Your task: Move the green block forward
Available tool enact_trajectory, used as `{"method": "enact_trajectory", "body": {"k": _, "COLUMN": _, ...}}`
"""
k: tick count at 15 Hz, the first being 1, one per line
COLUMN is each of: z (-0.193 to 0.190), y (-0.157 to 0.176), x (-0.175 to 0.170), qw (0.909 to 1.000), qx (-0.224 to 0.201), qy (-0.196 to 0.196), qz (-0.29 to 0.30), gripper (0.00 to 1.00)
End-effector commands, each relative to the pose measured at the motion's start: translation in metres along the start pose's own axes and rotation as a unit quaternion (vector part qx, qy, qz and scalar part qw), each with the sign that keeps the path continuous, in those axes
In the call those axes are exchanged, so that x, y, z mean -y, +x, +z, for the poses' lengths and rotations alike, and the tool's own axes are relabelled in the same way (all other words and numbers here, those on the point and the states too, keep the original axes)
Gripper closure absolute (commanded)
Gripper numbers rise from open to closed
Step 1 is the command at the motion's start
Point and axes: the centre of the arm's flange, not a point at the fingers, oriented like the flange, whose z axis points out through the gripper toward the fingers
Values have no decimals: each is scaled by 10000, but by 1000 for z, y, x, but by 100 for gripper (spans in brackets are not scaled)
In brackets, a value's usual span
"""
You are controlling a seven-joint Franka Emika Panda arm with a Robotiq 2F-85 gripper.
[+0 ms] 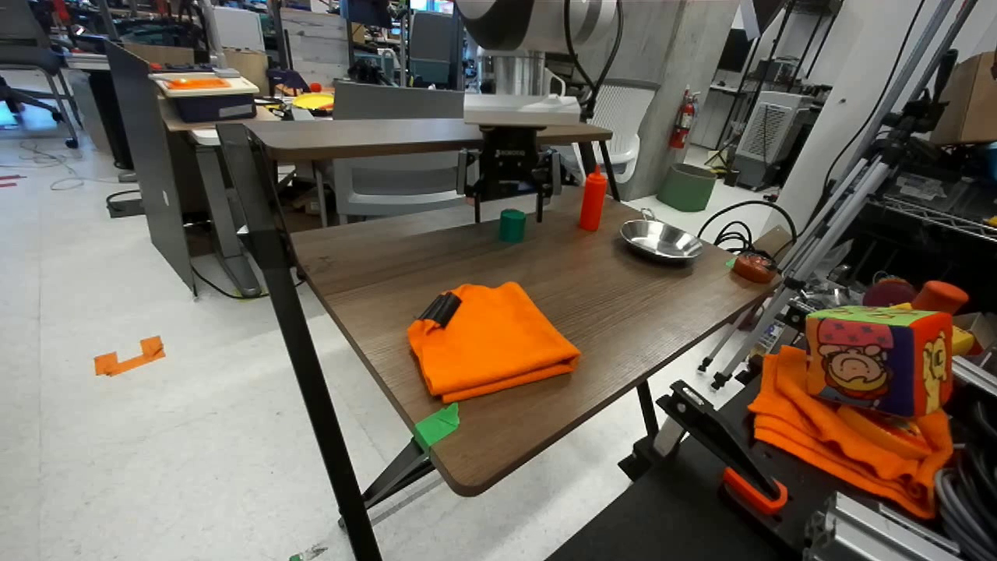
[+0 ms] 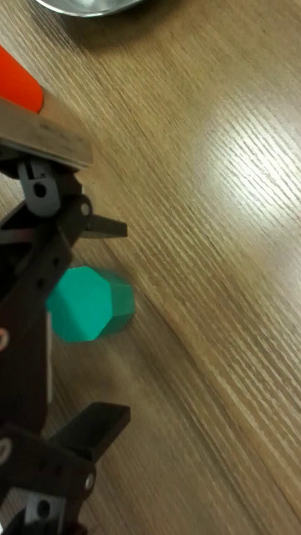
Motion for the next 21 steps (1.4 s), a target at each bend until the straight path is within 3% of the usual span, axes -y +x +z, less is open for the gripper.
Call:
{"method": "enact_trajectory", "body": {"k": 1, "z": 1, "y": 28, "x": 14, "qw": 9999, "qx": -49, "qy": -109, "qz": 58, "gripper": 0}}
{"method": "enact_trajectory", "body": {"k": 2, "z": 1, "y": 31, "x": 14, "qw": 9999, "qx": -61, "qy": -118, "qz": 66, "gripper": 0}}
{"method": "enact_trajectory", "body": {"k": 3, "z": 1, "y": 33, "x": 14, "qw": 9999, "qx": -74, "qy": -116, "qz": 66, "gripper": 25}}
{"method": "enact_trajectory", "body": {"k": 4, "z": 0, "y": 36, "x": 14, "qw": 9999, "qx": -72, "qy": -119, "qz": 61, "gripper": 26}}
{"method": "enact_trajectory", "body": {"k": 11, "z": -11, "y": 28, "x": 7, "qw": 9996, "qx": 224, "qy": -170, "qz": 1, "gripper": 80}}
{"method": "enact_trajectory", "body": {"k": 14, "z": -24, "y": -3, "x": -5, "qw": 9989, "qx": 244, "qy": -99, "qz": -380, "gripper": 81}}
{"method": "enact_trajectory", "body": {"k": 17, "z": -33, "y": -51, "x": -23, "qw": 9962, "qx": -18, "qy": -50, "qz": -874, "gripper": 81}}
{"method": "enact_trajectory", "body": {"k": 21, "z": -36, "y": -81, "x": -30, "qw": 9901, "qx": -309, "qy": -68, "qz": -1365, "gripper": 81}}
